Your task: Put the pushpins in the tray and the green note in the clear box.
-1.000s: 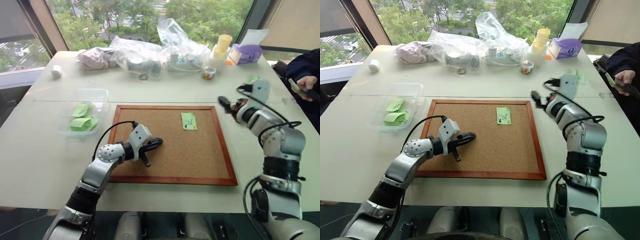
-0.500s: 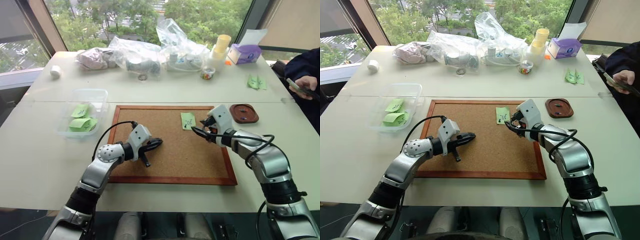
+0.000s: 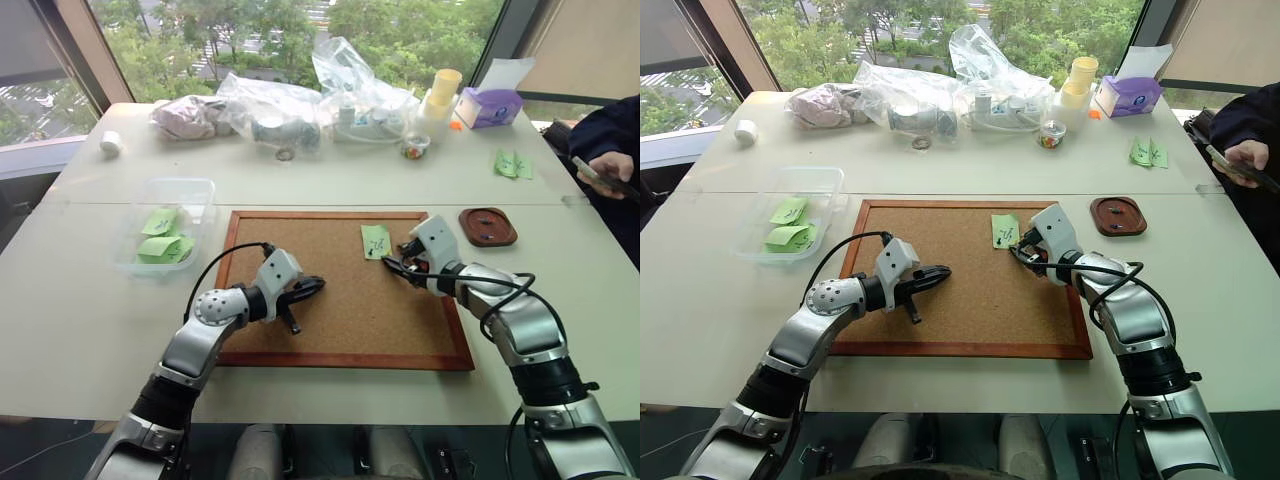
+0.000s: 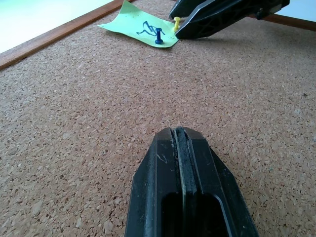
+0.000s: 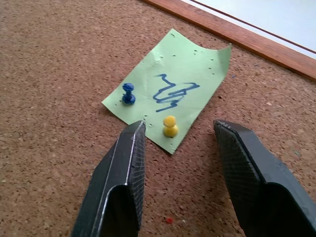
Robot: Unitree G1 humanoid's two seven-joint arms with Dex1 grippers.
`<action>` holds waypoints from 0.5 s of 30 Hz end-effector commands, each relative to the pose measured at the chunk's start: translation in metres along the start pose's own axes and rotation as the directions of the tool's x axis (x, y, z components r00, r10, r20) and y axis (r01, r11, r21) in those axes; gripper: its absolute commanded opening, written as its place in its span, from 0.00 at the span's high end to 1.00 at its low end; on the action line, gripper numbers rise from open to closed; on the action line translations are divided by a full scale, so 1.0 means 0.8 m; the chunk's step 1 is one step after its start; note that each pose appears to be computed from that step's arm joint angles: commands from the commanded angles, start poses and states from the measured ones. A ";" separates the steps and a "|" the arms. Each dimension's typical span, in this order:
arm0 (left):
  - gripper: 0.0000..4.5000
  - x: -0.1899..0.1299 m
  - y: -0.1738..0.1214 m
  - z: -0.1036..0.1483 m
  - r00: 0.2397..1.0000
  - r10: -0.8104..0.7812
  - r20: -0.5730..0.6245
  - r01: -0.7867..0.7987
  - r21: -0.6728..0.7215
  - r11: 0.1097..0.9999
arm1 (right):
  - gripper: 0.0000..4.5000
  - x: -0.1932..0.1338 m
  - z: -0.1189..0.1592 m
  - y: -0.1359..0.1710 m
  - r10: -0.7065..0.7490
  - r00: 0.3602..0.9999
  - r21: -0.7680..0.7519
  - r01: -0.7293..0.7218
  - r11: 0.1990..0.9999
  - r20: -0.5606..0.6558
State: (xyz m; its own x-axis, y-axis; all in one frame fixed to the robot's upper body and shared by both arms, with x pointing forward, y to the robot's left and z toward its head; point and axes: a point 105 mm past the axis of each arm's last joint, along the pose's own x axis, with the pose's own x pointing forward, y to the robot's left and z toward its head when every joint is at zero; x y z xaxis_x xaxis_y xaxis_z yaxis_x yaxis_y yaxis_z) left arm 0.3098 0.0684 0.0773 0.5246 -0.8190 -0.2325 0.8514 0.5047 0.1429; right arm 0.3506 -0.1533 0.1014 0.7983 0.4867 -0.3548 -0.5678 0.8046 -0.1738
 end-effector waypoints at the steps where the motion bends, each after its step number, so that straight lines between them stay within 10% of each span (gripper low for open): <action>1: 1.00 -0.006 -0.005 -0.040 0.994 -0.001 -0.113 -0.007 -0.067 0.998 | 0.91 0.001 0.021 0.000 0.003 0.999 -0.035 -0.001 0.999 0.054; 15: 1.00 -0.004 -0.011 -0.047 0.991 -0.014 -0.132 0.002 -0.086 0.996 | 0.99 -0.029 0.066 -0.026 -0.087 0.986 0.044 0.081 0.996 0.141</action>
State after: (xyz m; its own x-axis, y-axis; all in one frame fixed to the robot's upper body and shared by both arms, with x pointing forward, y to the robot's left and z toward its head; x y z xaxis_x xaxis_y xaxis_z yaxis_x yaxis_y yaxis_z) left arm 0.3087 0.0670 0.0758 0.5229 -0.8192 -0.2354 0.8523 0.5050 0.1360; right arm 0.3486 -0.1541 0.1178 0.8020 0.4892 -0.3428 -0.5567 0.8202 -0.1317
